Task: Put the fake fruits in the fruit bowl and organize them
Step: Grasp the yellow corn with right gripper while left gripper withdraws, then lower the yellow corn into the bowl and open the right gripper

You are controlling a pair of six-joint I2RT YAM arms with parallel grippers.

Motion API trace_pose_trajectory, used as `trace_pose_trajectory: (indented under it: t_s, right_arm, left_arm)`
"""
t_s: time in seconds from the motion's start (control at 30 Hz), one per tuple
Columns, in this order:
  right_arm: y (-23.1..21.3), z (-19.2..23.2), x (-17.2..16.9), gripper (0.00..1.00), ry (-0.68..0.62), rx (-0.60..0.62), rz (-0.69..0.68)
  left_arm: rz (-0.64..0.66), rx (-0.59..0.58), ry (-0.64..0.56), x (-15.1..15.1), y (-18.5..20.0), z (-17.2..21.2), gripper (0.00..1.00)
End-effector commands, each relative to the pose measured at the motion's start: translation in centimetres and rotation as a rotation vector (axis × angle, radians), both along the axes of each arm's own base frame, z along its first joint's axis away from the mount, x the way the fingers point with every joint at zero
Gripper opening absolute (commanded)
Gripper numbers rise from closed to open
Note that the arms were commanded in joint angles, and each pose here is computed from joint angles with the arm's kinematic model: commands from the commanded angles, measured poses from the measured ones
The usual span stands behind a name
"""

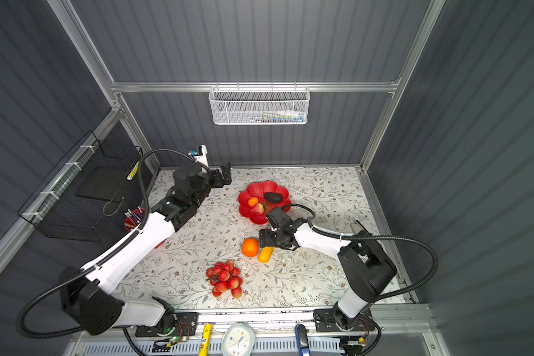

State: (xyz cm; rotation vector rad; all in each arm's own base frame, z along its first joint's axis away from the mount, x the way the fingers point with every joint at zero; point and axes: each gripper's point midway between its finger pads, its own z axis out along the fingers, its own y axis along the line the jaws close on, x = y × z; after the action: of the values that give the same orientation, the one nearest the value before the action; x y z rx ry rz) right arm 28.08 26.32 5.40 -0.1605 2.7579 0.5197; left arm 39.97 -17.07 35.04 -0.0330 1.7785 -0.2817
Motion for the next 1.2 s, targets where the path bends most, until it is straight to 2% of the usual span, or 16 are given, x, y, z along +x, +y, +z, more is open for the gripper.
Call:
trace_pose_trajectory:
  t_s: [0.0, 0.17, 0.23, 0.33, 0.43, 0.63, 0.77, 0.87, 1.0, 1.17]
  right_arm:
    - [0.1, -1.0, -0.4, 0.81, 0.059, -0.019, 0.010]
    - [0.2, -2.2, -0.2, 0.69, 0.110, -0.015, 0.006]
    - [0.0, -2.4, -0.2, 0.58, 0.123, -0.006, -0.001]
    - [-0.9, -1.8, 0.0, 0.42, 0.100, 0.026, -0.036]
    - [-2.4, 0.5, -0.1, 0.33, 0.032, 0.060, -0.075]
    - [-6.6, 7.2, -1.4, 0.32, -0.138, 0.044, -0.143]
    - [-8.5, 11.8, -0.4, 0.33, -0.272, 0.051, -0.172]
    - [-8.6, 13.7, 2.1, 0.34, -0.348, 0.051, -0.175]
    - [-6.9, 15.3, 7.3, 0.34, -0.413, 0.078, -0.166]
    - [-4.6, 14.3, 13.6, 0.35, -0.418, 0.060, -0.133]
  left_arm:
    - [0.156, 0.031, 0.090, -2.2, 4.2, -4.5, 1.00]
    - [0.237, -0.025, 0.172, -7.1, 7.9, -8.8, 1.00]
    - [0.263, -0.035, 0.202, -8.6, 9.0, -10.4, 1.00]
    - [0.269, -0.045, 0.218, -9.8, 9.7, -11.4, 1.00]
    - [0.262, -0.059, 0.232, -10.2, 9.7, -12.2, 1.00]
    - [0.221, -0.061, 0.304, -9.8, 8.4, -14.6, 1.00]
    - [0.194, -0.066, 0.344, -9.5, 7.6, -16.1, 1.00]
    - [0.174, -0.075, 0.363, -9.5, 7.0, -16.6, 1.00]
    - [0.154, -0.081, 0.383, -9.8, 6.7, -16.9, 1.00]
    - [0.119, -0.083, 0.404, -10.6, 6.5, -17.0, 1.00]
